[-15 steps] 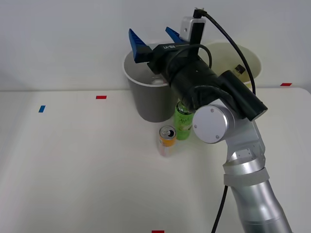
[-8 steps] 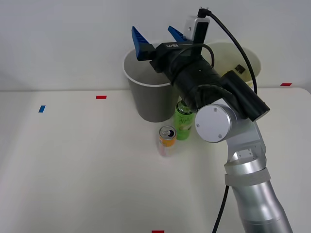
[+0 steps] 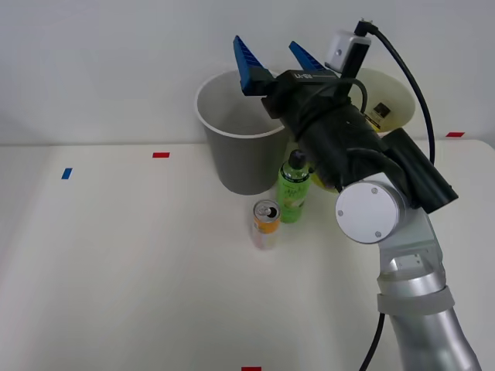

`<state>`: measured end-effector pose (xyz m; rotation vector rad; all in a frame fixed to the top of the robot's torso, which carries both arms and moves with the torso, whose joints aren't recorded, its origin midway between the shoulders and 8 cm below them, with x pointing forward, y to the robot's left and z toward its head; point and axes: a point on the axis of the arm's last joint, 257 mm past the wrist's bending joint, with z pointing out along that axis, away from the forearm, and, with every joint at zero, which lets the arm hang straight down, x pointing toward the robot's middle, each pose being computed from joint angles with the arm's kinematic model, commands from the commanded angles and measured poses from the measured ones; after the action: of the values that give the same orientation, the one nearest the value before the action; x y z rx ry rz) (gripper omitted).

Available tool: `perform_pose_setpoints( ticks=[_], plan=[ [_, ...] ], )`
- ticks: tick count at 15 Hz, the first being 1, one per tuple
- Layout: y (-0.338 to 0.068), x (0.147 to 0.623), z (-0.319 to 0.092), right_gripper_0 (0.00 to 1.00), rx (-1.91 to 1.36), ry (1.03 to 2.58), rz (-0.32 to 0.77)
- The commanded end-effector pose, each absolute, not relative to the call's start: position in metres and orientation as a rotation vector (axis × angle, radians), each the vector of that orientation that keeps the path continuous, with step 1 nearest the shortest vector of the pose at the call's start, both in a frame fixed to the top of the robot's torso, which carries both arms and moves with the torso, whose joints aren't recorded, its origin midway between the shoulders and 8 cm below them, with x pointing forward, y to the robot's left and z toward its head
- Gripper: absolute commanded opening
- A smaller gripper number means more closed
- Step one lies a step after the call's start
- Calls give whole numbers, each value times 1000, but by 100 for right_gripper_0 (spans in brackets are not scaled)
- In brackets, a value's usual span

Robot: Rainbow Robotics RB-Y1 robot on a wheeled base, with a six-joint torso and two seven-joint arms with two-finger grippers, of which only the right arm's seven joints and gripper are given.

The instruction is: Put cans in the gray bin, plastic bottles in the light green bin

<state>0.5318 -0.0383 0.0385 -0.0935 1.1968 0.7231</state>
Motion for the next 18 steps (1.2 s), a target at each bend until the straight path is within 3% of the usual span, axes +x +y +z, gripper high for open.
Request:
perform_pose_setpoints(
  ticks=[1, 6, 13, 18],
  plan=[
    [-79, 510, 11, 100, 13, 1135, 691],
    [-138, 466, -47, 100, 48, 1113, 504],
    [-214, 366, -119, 100, 33, 1263, 277],
    [-235, 303, -155, 100, 60, 1328, 232]
  ],
)
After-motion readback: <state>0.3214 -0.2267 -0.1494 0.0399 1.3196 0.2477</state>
